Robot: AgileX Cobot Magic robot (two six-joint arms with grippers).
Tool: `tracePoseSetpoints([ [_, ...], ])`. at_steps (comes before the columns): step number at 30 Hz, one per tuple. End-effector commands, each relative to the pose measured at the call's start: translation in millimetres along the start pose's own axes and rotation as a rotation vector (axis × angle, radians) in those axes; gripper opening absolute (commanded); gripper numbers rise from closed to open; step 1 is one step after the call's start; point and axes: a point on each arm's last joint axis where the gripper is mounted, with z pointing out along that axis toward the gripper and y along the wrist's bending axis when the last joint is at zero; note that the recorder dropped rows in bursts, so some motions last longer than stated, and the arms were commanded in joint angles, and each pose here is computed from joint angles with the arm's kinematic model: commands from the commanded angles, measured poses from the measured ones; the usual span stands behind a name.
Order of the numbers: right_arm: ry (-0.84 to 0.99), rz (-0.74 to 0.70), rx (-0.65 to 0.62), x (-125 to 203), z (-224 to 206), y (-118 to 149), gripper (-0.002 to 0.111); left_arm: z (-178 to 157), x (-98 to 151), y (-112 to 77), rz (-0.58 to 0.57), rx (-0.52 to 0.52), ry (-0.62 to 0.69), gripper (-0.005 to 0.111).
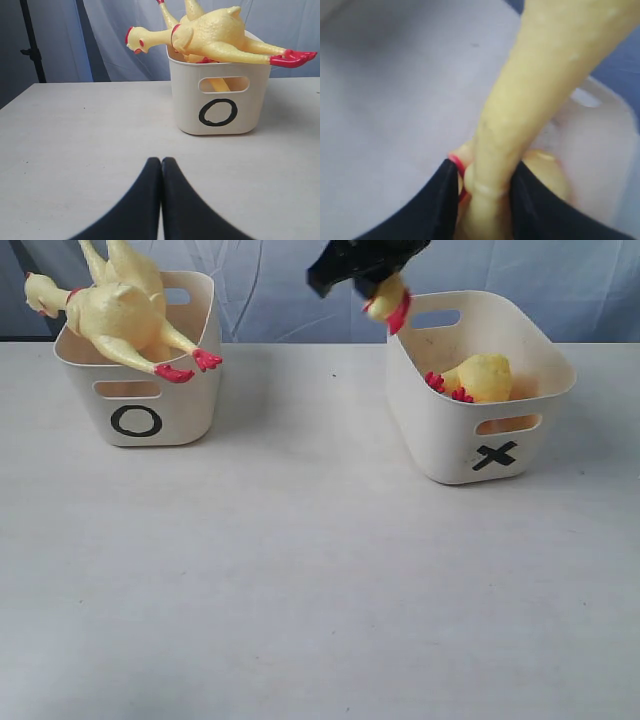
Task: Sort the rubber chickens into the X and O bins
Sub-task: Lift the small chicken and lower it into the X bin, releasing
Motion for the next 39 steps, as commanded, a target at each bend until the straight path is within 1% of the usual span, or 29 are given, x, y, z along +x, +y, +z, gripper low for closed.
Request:
tracePoseSetpoints([
  [1,0.045,0.001,0.264,8,-5,-31,-0.001,-1,-2,-0.2,-0.007,0.004,-0.022,0.000],
  [5,0.065,0.044,0.224,14,4,-39,-0.001,-1,-2,-0.2,-0.007,0.004,-0.022,0.000],
  [10,0.093,0.071,0.224,20,15,-51,-0.001,-1,-2,-0.2,-0.007,0.004,-0.022,0.000],
  [11,0.100,0.076,0.227,21,18,-54,0.002,-1,-2,-0.2,-0.007,0.004,-0.022,0.000],
  [12,0.103,0.076,0.229,22,19,-55,0.007,-1,-2,-0.2,-0.007,0.004,-0.022,0.000],
  [13,0.109,0.080,0.235,23,20,-58,0.013,-1,-2,-0.2,-0.007,0.004,-0.022,0.000],
  [14,0.113,0.086,0.240,24,22,-60,0.024,-1,-2,-0.2,-0.007,0.004,-0.022,0.000],
  [15,0.117,0.105,0.244,26,23,-63,0.039,-1,-2,-0.2,-0.007,0.004,-0.022,0.000],
  [18,0.117,0.191,0.257,29,25,-71,0.095,-1,-2,-0.2,-0.007,0.004,-0.022,0.000],
  [19,0.117,0.208,0.260,30,26,-72,0.105,-1,-2,-0.2,-0.007,0.004,-0.022,0.000],
  [29,0.110,0.223,0.263,35,14,-74,0.104,-1,-2,-0.2,-0.007,0.004,-0.022,0.000],
  [31,0.158,0.198,0.278,45,18,-72,0.104,-1,-2,-0.2,-0.007,0.004,-0.022,0.000],
  [33,0.230,0.191,0.299,62,29,-72,0.104,-1,-2,-0.2,-0.007,0.004,-0.022,0.000],
  [34,0.279,0.195,0.313,76,34,-73,0.104,-1,-2,-0.2,-0.007,0.004,-0.022,0.000],
  [38,0.347,0.269,0.341,105,34,-79,0.104,-1,-2,-0.2,-0.007,0.004,-0.022,0.000],
  [39,0.377,0.290,0.340,121,28,-83,0.096,-1,-2,-0.2,-0.007,0.004,-0.022,0.000],
])
